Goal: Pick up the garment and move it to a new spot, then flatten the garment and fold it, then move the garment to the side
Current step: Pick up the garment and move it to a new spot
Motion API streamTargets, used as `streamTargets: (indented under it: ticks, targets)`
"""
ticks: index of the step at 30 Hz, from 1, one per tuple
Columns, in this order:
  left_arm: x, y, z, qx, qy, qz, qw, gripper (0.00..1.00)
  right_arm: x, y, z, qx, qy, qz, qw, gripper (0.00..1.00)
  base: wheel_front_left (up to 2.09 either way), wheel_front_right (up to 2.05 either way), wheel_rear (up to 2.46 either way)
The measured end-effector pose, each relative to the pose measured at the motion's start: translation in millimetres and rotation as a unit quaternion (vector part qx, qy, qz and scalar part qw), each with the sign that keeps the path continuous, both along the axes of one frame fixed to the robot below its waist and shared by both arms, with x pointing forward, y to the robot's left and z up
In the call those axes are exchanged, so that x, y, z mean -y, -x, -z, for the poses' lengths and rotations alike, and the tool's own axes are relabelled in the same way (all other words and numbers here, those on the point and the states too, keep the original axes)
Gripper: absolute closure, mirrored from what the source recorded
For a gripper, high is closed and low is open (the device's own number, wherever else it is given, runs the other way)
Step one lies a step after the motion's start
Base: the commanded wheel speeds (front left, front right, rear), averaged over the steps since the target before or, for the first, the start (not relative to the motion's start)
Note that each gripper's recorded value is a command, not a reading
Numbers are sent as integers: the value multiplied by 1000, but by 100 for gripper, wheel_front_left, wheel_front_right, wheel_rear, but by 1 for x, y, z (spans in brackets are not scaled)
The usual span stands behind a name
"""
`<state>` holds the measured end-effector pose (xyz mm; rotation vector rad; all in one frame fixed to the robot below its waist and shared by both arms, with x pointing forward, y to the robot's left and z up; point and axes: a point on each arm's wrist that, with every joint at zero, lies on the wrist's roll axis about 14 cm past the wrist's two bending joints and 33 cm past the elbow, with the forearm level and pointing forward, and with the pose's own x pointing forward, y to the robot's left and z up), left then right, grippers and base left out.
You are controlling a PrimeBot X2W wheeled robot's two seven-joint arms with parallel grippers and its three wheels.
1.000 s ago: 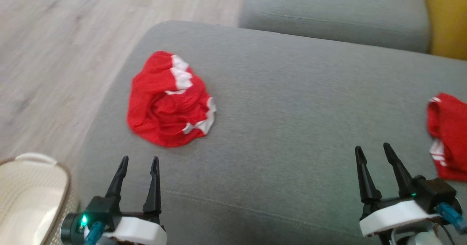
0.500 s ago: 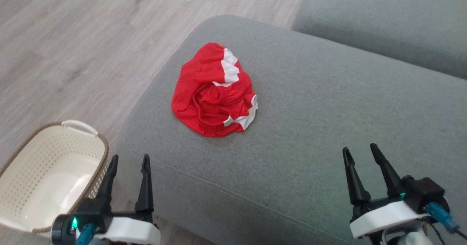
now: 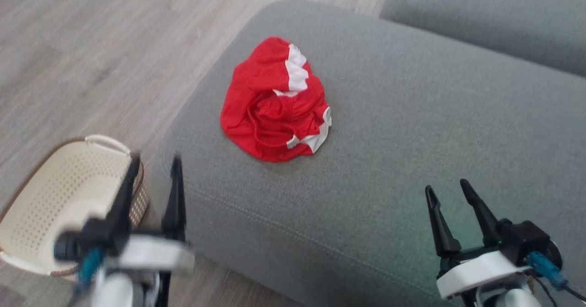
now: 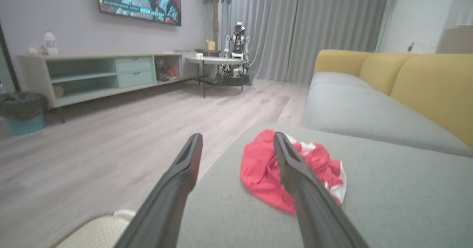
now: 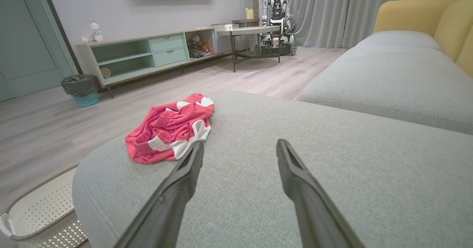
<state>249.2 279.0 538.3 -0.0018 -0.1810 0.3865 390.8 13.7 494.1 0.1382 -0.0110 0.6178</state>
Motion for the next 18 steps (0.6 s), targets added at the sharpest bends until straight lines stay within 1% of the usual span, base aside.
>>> streamTargets:
  ticks: [5, 7, 10, 12, 15, 18]
  targets:
    - [-14, -54, -57, 57, -59, 37, 996, 0, 0, -11, 10, -3, 11, 2, 1000, 0, 0, 0, 0]
    - [-21, -75, -70, 63, -77, 48, 994, 0, -1, -19, 11, 2, 12, 4, 1000, 0, 0, 0, 0]
    - [-28, -110, -78, 59, -85, 65, 992, 0, 1, -34, 11, 11, 13, 11, 1000, 0, 0, 0, 0]
    - [-33, -135, -66, 37, -72, 78, 994, 0, 4, -43, 13, 14, 14, 19, 1000, 0, 0, 0, 0]
    - [-33, -174, -39, -26, -45, 102, 993, 0, 11, -55, 19, 16, 19, 32, 999, 0, 0, 0, 0]
    - [-23, -213, -18, -79, -8, 136, 988, 0, 19, -67, 26, 15, 23, 45, 999, 0, 0, 0, 0]
